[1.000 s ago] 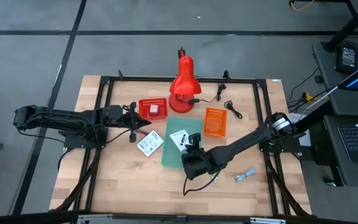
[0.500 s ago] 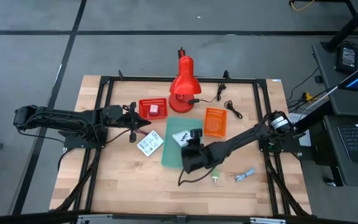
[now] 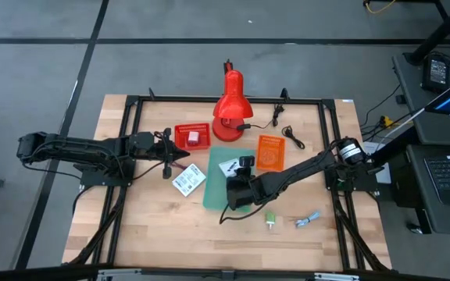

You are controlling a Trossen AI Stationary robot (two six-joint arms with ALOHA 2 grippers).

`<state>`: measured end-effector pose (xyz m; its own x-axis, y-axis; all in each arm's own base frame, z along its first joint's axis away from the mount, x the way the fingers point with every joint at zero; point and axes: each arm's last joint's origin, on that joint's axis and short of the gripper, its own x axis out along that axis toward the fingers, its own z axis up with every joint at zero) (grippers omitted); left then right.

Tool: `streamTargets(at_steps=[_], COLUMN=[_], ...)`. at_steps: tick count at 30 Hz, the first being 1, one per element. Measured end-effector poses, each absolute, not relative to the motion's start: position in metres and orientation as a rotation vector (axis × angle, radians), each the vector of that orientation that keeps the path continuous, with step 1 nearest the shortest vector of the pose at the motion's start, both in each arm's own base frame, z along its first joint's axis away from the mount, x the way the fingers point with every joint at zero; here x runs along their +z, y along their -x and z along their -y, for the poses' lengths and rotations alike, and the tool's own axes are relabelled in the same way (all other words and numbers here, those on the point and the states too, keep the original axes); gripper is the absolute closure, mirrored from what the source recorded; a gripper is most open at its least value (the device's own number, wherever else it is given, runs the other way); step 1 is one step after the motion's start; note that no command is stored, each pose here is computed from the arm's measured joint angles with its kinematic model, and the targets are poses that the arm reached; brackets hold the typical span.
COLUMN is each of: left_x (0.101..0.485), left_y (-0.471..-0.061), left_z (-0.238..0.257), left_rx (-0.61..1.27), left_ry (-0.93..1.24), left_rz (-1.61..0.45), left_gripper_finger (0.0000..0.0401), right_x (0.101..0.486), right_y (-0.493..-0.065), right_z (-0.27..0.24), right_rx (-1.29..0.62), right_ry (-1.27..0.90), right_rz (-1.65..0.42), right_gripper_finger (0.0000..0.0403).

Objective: Pick and place items into bin
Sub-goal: Put the white card reader box into the green basket, then put the white USB cable into the orange basket

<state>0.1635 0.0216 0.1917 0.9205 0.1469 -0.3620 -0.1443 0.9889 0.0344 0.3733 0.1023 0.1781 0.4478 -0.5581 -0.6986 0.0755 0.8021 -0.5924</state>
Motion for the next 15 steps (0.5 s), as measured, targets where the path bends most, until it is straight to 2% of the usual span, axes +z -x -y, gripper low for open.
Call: streamTargets(at_steps=[6,15], left_x=[0.192,0.192], left_y=[-0.163,-0.163], left_z=[-0.022,-0.022], left_rx=[0.152,0.151], left_ry=[0.008,0.006], left_rz=[-0.372,-0.371], left_gripper_finger=[0.0397,0.0396], right_x=[0.177,0.188], right_y=[-0.374,-0.378], right_z=[-0.104,-0.105], right_rx=[-0.337,-0.347], right_ry=[0.504,0.485], right_rz=[-1.066,-1.050], right_gripper_finger=[0.0303,0.0253])
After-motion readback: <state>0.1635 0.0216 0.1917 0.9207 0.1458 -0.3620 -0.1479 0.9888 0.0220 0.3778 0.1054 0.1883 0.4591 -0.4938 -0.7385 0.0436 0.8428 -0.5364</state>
